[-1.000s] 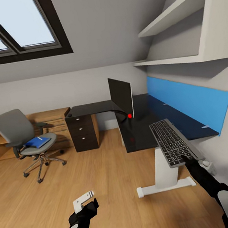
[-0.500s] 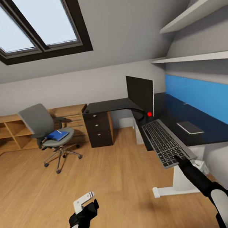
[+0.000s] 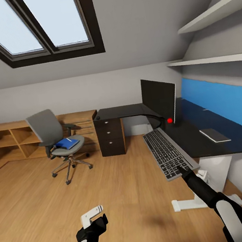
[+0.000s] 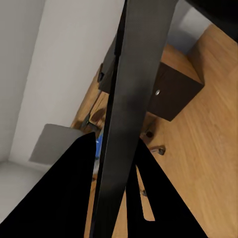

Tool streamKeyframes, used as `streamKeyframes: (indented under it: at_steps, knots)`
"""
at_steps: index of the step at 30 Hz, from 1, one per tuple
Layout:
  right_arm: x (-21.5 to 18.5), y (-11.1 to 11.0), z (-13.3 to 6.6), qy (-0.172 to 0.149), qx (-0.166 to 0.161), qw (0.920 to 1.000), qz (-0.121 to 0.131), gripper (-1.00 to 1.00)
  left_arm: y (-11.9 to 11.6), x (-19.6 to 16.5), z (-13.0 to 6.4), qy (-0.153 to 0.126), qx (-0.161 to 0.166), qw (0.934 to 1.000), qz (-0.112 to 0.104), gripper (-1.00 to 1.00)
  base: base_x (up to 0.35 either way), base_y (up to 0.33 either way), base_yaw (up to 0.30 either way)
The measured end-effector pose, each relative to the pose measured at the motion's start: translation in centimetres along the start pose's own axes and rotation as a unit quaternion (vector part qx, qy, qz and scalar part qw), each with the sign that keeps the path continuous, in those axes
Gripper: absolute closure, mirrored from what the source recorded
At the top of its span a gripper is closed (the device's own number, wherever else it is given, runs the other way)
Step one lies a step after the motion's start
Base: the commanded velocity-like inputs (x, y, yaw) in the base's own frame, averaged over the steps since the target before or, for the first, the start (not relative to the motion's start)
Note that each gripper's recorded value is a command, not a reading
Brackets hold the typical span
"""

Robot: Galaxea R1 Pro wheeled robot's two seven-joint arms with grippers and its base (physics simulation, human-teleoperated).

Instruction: In the bedroom, organize the workspace by keeping the computer under the desk, ensuring the monitor is on the desk, placing the keyboard on the desk next to the monitor, placing the mouse on the desk next to the keyboard, moving the folder from the swivel chair onto the desk next to the mouse, stacking the notebook on top of the folder with the pen on top of the notebook, and positioning the swivel chair next to the desk.

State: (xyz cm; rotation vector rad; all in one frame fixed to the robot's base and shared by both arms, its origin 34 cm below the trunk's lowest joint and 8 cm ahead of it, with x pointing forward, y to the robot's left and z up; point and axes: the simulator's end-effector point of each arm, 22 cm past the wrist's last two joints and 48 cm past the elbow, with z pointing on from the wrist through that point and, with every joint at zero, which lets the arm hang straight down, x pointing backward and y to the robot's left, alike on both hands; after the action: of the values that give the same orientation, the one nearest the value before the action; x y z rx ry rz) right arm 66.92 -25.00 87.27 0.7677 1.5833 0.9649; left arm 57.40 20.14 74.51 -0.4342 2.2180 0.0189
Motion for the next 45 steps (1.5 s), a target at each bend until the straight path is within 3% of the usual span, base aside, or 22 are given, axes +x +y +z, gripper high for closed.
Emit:
streamKeyframes:
  at_steps: [4,9,20,23,27,34,45]
  knots:
    - [0.0,0.5,0.1,0.002,-0.002,1.0000,0.000,1.00,-0.3,-0.2,-0.3,0.000,0.002,1.0000,0.002,-1.00,0.021,0.009,0.000]
    - [2.4,3.0,0.7,0.034,-0.019,0.9992,-0.014,1.00,-0.6,-0.9,-0.8,0.000,0.004,1.0000,0.003,-1.00,0.118,0.001,0.000]
    - [2.4,5.2,0.8,0.043,-0.023,0.9986,-0.018,1.00,-0.8,-2.4,-2.0,-0.001,0.003,1.0000,0.003,-1.00,0.304,0.000,0.016]
    - [3.3,6.0,0.9,0.055,-0.024,0.9977,-0.032,1.00,-0.9,-2.8,-2.3,-0.001,0.003,1.0000,0.003,-1.00,0.327,0.000,0.214]
    - [3.2,6.5,1.0,0.057,-0.019,0.9970,-0.050,1.00,-0.9,-3.3,-2.7,-0.001,0.002,1.0000,0.003,-1.00,0.327,0.000,0.271]
    - [2.7,7.4,0.9,0.056,-0.018,0.9969,-0.052,1.00,-1.0,-4.2,-3.4,-0.001,0.002,1.0000,0.003,-1.00,0.329,0.000,0.258]
    - [1.7,8.9,0.6,0.055,-0.018,0.9969,-0.053,1.00,-1.2,-5.5,-4.5,-0.001,0.001,1.0000,0.002,-1.00,0.330,0.000,0.030]
